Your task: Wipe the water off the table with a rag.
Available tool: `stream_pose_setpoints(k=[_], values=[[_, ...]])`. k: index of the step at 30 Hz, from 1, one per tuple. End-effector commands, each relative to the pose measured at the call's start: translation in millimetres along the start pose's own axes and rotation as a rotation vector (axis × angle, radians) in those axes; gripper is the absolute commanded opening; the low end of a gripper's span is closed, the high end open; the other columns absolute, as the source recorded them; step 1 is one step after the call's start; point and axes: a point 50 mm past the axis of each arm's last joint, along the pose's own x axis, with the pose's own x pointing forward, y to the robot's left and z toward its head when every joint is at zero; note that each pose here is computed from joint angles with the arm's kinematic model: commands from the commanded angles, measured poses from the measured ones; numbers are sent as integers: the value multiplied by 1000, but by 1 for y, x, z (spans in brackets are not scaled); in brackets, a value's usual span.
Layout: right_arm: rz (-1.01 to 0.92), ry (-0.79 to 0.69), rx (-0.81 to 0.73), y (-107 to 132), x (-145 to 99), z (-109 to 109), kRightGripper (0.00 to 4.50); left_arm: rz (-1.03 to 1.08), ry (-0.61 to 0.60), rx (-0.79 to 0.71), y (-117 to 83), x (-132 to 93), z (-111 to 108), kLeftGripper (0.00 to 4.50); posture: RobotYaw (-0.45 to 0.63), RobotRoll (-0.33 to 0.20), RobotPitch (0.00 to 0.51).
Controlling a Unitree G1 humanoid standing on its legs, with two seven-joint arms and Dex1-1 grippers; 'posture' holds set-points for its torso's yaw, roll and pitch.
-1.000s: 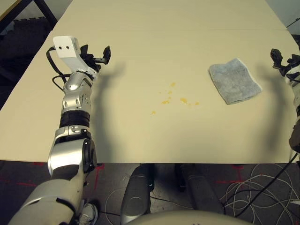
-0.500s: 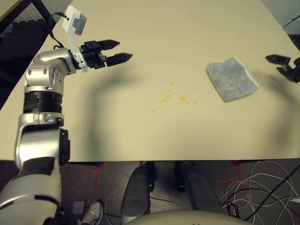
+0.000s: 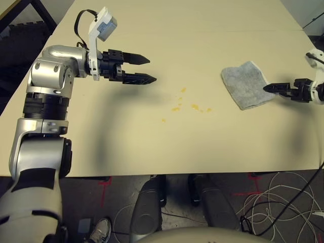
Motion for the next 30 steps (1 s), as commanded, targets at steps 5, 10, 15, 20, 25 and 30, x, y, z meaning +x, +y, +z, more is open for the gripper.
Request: stream_pose_setpoints(k=[5,10,15,20,25,30], values=[[84,84,100,5,13,-18,4461,8,15,-31,-12,-3,-7,4500,55,0,271],[209,147,117,18,17,-19,4461,12,17,-39,-16,-2,-8,4500,57,0,274],[317,138,154,33,26,-17,4461,11,12,-40,-18,2,-9,4500,51,0,277],[343,86,196,41,38,-17,4461,6,-1,-41,-18,5,-9,4500,43,0,280],[287,8,245,41,47,-17,4461,-1,-11,-41,-19,10,-8,4500,41,0,281],[227,-33,276,36,51,-18,3576,-4,-13,-43,-19,12,-9,4500,37,0,277]])
